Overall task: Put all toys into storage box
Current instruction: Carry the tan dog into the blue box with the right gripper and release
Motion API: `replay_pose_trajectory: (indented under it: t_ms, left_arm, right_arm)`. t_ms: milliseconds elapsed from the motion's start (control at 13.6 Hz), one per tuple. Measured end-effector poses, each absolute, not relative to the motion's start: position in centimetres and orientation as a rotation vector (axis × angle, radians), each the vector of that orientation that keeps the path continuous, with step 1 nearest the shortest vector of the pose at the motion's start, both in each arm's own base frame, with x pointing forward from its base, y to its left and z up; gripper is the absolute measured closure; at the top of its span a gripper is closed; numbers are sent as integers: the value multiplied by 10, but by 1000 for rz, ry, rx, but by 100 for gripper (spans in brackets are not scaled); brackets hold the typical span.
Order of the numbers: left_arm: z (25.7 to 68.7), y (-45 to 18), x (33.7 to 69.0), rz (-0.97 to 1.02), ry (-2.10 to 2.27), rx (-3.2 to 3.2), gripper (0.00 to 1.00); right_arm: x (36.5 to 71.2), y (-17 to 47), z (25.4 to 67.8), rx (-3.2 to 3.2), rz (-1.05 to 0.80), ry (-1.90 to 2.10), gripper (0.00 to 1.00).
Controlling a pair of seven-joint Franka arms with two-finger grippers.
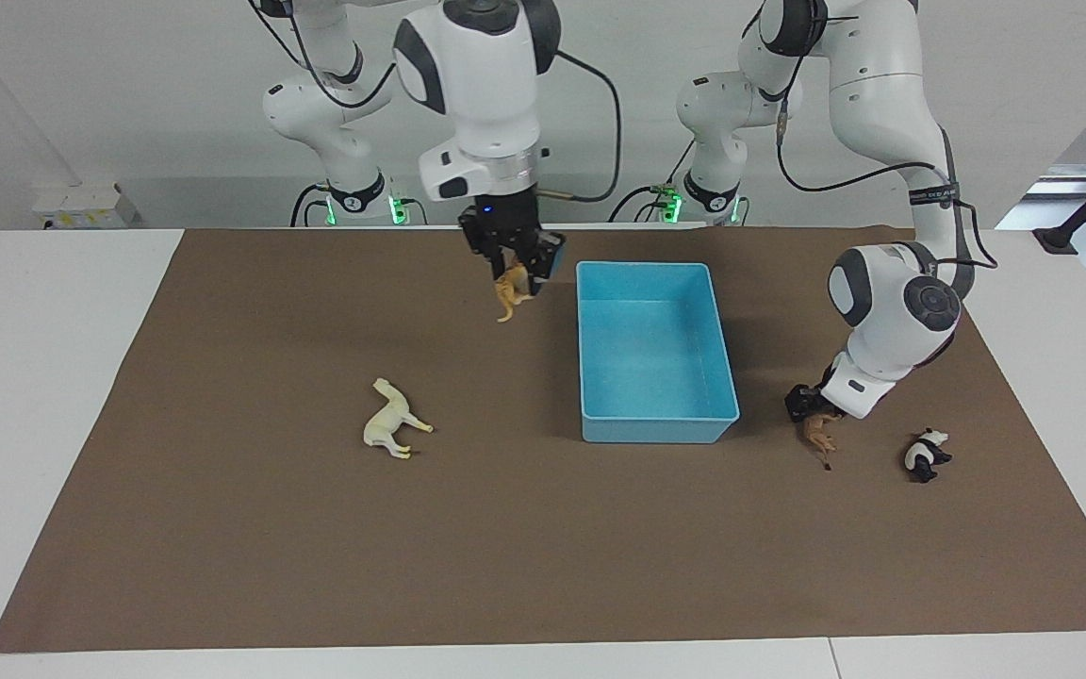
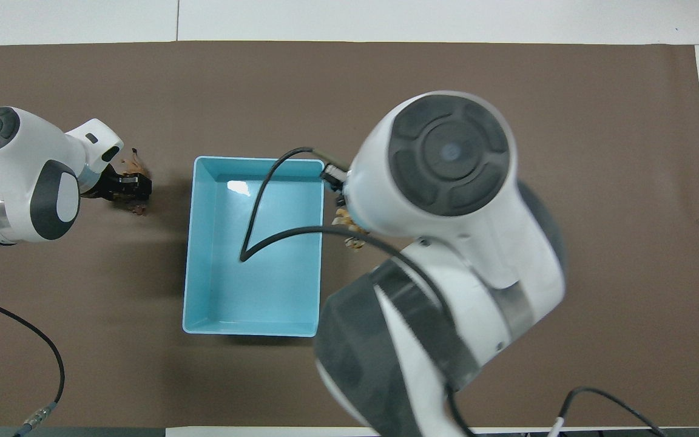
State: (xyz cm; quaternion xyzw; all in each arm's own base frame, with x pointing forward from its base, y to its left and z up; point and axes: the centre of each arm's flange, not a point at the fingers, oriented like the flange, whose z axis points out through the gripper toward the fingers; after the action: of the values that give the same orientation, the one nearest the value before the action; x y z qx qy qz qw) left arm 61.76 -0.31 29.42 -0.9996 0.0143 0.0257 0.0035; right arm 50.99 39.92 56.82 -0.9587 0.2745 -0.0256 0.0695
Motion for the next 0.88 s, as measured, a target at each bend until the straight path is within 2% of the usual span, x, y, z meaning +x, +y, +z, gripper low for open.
replay_pose_trajectory:
  t_ms: [147, 366, 513, 586, 660, 880]
  left_arm:
    - [294, -7, 618, 80, 38, -3133, 27]
    - [299, -5, 621, 64, 32, -3133, 27]
    - [314, -1, 628, 70, 25, -3129, 27]
    - [327, 1, 633, 73, 23, -3126, 27]
    - [345, 3, 640, 71, 20, -3122, 27]
    - [416, -6, 651, 57, -5, -3121, 27]
  right_arm:
    - [482, 461, 540, -2861, -84, 815, 45]
    - [452, 527, 466, -2913, -92, 759, 45]
    - [449, 547, 417, -2930, -113, 749, 45]
    - [453, 546, 407, -2934, -112, 762, 44]
    - [458, 543, 405, -2927, -115, 795, 39]
    - [467, 530, 427, -2907, -106, 923, 3]
